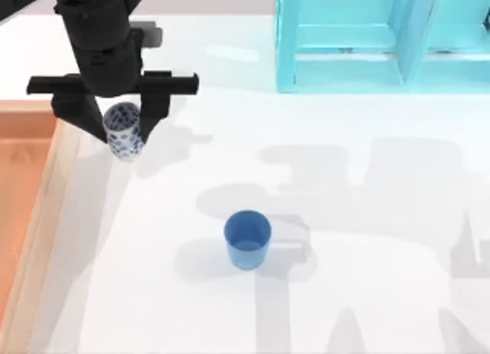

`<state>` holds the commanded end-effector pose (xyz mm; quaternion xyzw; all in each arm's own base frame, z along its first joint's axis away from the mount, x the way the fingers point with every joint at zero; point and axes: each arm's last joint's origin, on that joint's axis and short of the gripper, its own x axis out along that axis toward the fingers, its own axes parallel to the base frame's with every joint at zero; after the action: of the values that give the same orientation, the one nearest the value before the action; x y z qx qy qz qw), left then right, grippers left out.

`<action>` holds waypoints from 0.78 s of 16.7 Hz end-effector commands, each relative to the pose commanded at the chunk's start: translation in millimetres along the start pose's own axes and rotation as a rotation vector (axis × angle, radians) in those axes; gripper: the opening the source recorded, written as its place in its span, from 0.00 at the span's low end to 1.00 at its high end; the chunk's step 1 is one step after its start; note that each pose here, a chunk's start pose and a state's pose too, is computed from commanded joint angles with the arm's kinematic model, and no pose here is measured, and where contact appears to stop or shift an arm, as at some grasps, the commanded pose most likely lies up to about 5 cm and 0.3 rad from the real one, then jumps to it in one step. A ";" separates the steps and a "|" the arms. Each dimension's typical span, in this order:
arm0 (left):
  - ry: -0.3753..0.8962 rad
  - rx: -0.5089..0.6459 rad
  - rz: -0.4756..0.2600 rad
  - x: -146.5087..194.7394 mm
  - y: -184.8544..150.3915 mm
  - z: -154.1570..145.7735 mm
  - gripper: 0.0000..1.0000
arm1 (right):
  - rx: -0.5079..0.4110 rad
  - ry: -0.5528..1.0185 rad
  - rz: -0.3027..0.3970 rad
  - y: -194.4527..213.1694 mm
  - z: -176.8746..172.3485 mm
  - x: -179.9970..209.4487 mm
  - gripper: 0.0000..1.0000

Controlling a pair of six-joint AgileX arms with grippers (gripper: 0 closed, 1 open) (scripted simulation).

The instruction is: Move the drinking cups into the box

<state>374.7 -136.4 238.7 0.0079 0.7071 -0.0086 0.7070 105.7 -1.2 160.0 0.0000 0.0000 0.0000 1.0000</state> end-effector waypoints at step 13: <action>-0.033 0.006 -0.010 -40.3 170.4 -83.0 0.00 | 0.000 0.000 0.000 0.0 0.0 0.0 1.00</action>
<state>295.7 35.9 278.8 0.0065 0.6955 -0.0144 0.7184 105.7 -1.2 160.0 0.0000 0.0000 0.0000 1.0000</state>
